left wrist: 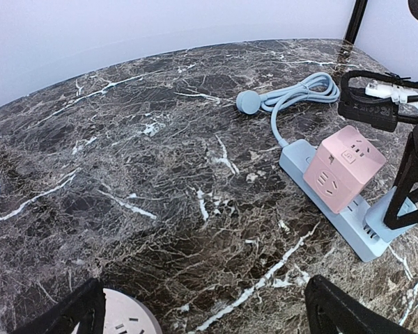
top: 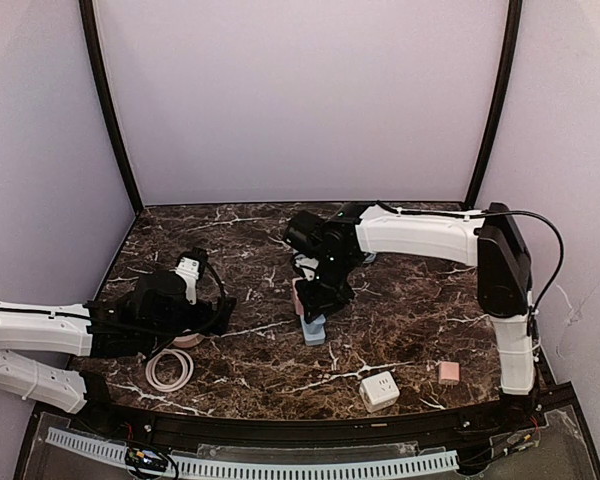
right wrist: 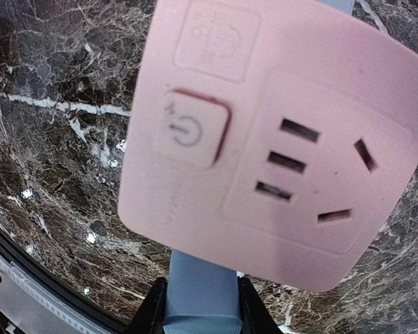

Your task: Insert the plug

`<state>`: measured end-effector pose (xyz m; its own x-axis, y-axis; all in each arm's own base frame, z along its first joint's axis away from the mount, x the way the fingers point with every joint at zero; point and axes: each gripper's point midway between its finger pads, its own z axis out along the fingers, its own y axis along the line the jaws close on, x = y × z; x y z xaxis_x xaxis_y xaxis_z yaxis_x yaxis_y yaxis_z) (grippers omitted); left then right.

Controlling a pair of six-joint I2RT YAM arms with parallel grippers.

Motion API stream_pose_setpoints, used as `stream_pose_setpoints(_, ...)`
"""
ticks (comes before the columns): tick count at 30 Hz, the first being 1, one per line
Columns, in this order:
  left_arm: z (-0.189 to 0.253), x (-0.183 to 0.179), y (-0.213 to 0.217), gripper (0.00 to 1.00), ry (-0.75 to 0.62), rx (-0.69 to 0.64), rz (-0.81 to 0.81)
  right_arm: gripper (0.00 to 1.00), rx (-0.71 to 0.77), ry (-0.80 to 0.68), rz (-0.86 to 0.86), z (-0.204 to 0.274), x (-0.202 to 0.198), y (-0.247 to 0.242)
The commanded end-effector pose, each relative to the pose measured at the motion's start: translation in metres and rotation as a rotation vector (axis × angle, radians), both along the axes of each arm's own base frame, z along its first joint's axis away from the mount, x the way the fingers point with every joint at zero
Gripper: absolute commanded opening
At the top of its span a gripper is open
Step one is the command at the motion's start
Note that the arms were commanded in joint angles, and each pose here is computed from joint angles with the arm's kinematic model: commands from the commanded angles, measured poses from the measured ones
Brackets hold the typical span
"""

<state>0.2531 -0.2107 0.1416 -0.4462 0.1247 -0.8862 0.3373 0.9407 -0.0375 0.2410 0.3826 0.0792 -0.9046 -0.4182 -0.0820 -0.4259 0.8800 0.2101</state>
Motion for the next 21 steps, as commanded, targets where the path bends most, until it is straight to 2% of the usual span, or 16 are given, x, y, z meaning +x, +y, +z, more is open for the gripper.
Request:
stream_pose_setpoints(1,-0.004,0.000,0.007,1.00,-0.002,0.022,0.016,0.00,-0.132,-0.050,-0.019,-0.013,0.004,-0.030)
stream_pose_setpoints(21,0.000,-0.001,0.008,1.00,-0.010,0.008,0.012,0.00,-0.213,-0.101,-0.093,-0.028,0.017,-0.043)
